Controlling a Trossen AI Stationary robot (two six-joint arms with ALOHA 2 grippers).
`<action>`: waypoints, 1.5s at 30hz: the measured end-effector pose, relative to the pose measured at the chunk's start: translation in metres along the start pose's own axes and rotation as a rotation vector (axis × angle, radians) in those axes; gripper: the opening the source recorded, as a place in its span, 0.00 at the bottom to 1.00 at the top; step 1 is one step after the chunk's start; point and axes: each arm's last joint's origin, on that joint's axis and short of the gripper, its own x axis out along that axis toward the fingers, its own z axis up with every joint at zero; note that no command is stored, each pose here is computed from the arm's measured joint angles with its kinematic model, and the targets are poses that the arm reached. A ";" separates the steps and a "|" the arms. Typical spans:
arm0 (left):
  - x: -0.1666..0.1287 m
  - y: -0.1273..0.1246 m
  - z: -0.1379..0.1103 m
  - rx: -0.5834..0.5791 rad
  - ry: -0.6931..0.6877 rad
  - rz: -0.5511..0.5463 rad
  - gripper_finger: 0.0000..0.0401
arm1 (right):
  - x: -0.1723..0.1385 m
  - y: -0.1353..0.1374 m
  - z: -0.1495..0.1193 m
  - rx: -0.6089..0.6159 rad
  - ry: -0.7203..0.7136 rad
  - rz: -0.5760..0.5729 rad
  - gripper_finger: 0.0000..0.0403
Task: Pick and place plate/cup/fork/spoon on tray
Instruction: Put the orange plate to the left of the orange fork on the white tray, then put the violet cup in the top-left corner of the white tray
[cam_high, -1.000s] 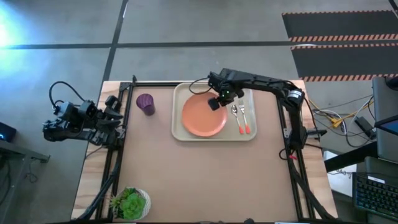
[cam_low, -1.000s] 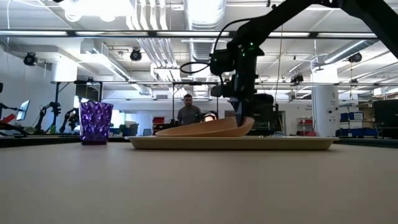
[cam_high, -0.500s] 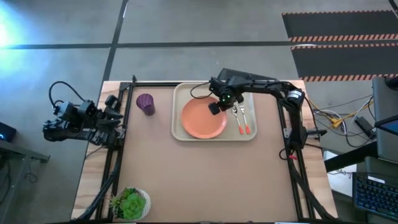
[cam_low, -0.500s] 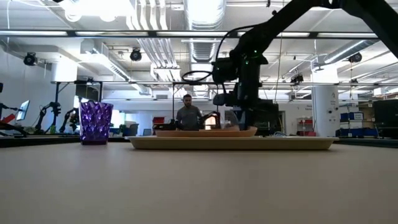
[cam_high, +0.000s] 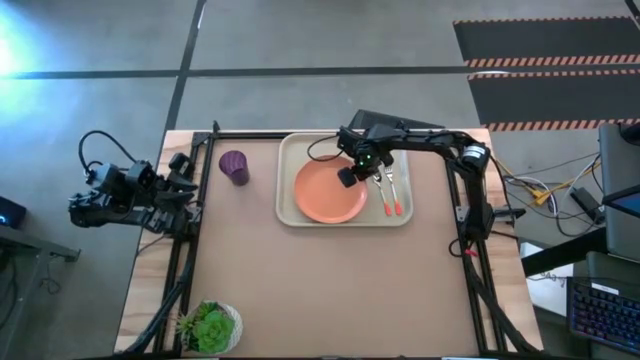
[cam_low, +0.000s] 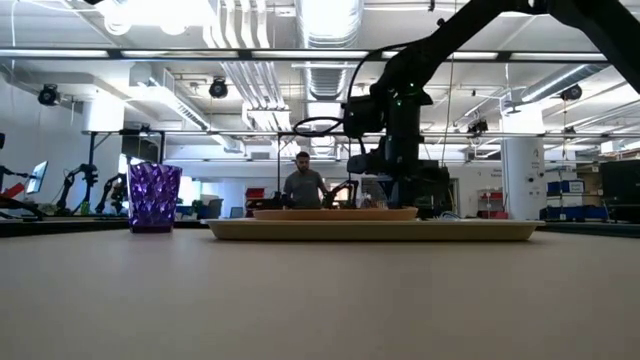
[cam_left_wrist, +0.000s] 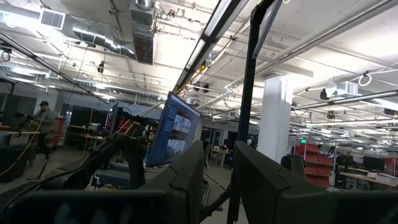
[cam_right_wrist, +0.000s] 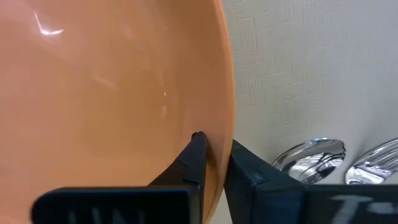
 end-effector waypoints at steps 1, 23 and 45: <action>0.000 0.000 0.000 0.000 0.000 0.005 0.18 | -0.001 0.000 0.000 -0.003 -0.004 0.000 0.10; -0.014 0.021 -0.019 0.173 0.381 0.705 0.18 | -0.093 0.021 -0.026 -0.003 -0.158 0.105 0.25; 0.099 0.046 -0.061 0.337 1.364 0.943 0.48 | -0.307 0.072 -0.104 -0.437 -0.755 0.534 0.25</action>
